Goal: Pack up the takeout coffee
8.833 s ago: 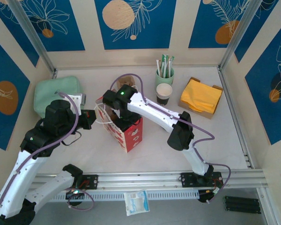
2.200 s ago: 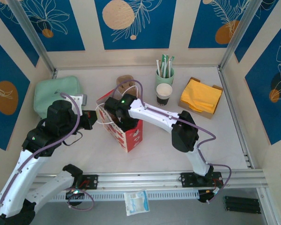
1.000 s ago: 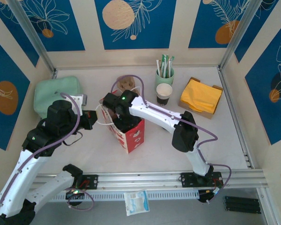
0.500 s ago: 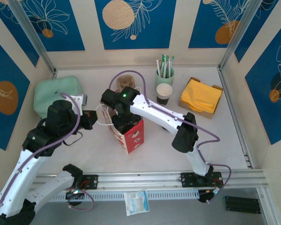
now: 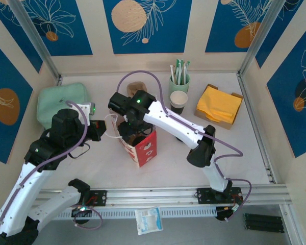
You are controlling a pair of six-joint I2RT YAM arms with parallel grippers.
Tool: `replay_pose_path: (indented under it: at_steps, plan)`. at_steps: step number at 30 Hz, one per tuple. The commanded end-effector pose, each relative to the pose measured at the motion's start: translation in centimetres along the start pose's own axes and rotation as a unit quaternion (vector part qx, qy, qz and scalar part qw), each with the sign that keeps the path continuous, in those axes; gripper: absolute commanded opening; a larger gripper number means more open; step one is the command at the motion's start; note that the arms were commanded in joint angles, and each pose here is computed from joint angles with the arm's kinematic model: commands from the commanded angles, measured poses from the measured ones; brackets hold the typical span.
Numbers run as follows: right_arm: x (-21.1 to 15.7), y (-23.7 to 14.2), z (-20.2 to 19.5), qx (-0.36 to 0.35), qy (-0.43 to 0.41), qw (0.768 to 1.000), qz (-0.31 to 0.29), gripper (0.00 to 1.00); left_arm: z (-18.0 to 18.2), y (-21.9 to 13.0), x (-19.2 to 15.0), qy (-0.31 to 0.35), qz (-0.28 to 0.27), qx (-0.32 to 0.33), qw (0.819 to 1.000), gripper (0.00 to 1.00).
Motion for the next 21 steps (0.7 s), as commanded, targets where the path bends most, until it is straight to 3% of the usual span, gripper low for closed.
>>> replay_pose_path:
  at_steps: [1,15,21]
  plan:
    - [-0.6,-1.8,0.0,0.002,0.002,1.000,-0.007,0.81,-0.2,-0.1,0.4,-0.006,-0.005,-0.009,1.000,0.00]
    - [-1.3,-4.6,0.7,0.020,-0.007,0.999,-0.029,0.79,-0.4,-0.1,0.9,-0.002,-0.007,-0.011,1.000,0.00]
    - [-1.6,-5.6,0.9,0.027,-0.010,0.999,-0.037,0.77,-0.6,-0.3,1.2,0.000,-0.010,-0.011,1.000,0.07]
Point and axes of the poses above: each hand's point on the last joint's axis, 136 mm out from that joint toward the fingers, its own y axis out along the fingers, its own z axis along the line the jaws close on, x = y × z, the point moved 6 cm from there along -y, back along the fingers, and after that the axes turned 7 degrees about y, right-handed, at the moved point
